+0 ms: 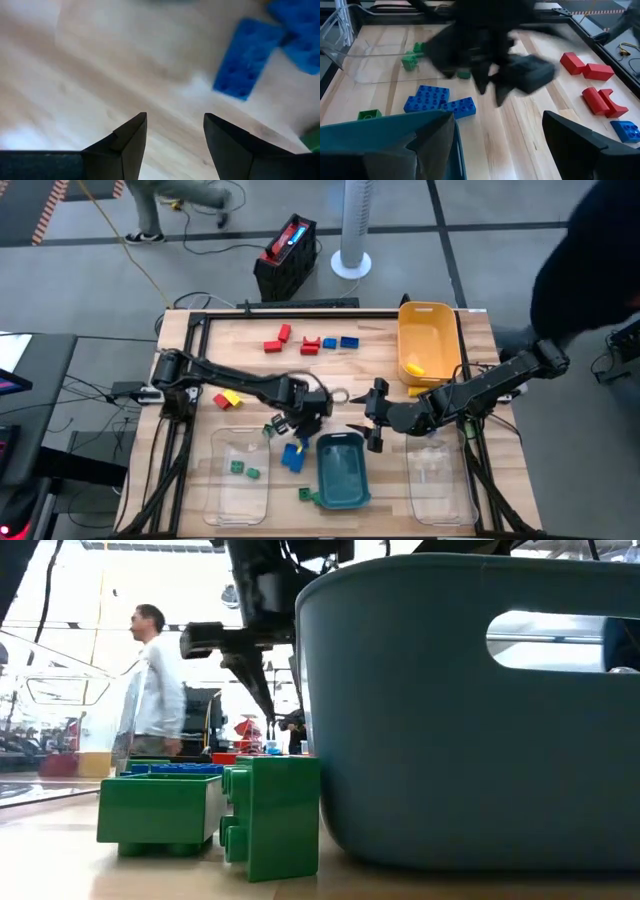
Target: Sort blocks
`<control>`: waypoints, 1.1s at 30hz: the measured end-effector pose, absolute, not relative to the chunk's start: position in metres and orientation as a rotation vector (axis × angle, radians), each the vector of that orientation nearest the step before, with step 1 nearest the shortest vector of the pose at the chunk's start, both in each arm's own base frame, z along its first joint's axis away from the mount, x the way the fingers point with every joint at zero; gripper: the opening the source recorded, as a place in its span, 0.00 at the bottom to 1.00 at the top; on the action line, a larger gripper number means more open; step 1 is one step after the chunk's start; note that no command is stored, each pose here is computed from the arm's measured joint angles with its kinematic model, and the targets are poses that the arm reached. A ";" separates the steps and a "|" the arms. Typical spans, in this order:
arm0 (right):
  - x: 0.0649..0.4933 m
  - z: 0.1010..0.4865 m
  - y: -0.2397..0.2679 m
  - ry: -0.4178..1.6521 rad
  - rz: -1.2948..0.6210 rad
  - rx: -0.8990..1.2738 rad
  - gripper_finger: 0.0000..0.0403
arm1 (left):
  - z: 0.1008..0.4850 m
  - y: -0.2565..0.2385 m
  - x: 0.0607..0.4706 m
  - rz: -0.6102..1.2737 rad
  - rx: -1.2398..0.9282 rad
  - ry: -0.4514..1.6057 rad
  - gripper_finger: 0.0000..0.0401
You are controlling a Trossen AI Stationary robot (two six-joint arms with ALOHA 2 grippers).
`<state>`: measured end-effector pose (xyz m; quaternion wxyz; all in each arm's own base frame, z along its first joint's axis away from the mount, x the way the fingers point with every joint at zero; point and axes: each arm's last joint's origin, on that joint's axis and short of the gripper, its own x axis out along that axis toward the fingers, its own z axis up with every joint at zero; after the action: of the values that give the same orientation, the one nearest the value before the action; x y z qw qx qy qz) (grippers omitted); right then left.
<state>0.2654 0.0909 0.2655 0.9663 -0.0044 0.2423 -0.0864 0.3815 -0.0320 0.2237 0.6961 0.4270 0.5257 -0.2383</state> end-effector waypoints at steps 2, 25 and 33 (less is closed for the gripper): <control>0.265 0.265 0.091 0.498 -0.176 -0.012 0.78 | 0.225 -0.024 0.382 -0.474 0.786 1.179 0.47; 0.267 0.266 0.087 0.488 -0.188 -0.011 0.78 | 0.203 -0.055 0.381 -0.059 0.075 1.353 0.52; 0.268 0.268 0.087 0.471 -0.182 -0.017 0.78 | 0.186 -0.068 0.386 -0.068 0.163 1.388 0.52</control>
<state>0.2680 0.0872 0.2675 0.9683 -0.0084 0.2328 -0.0902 0.3857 -0.0680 0.1863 0.7650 0.0748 0.6389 -0.0312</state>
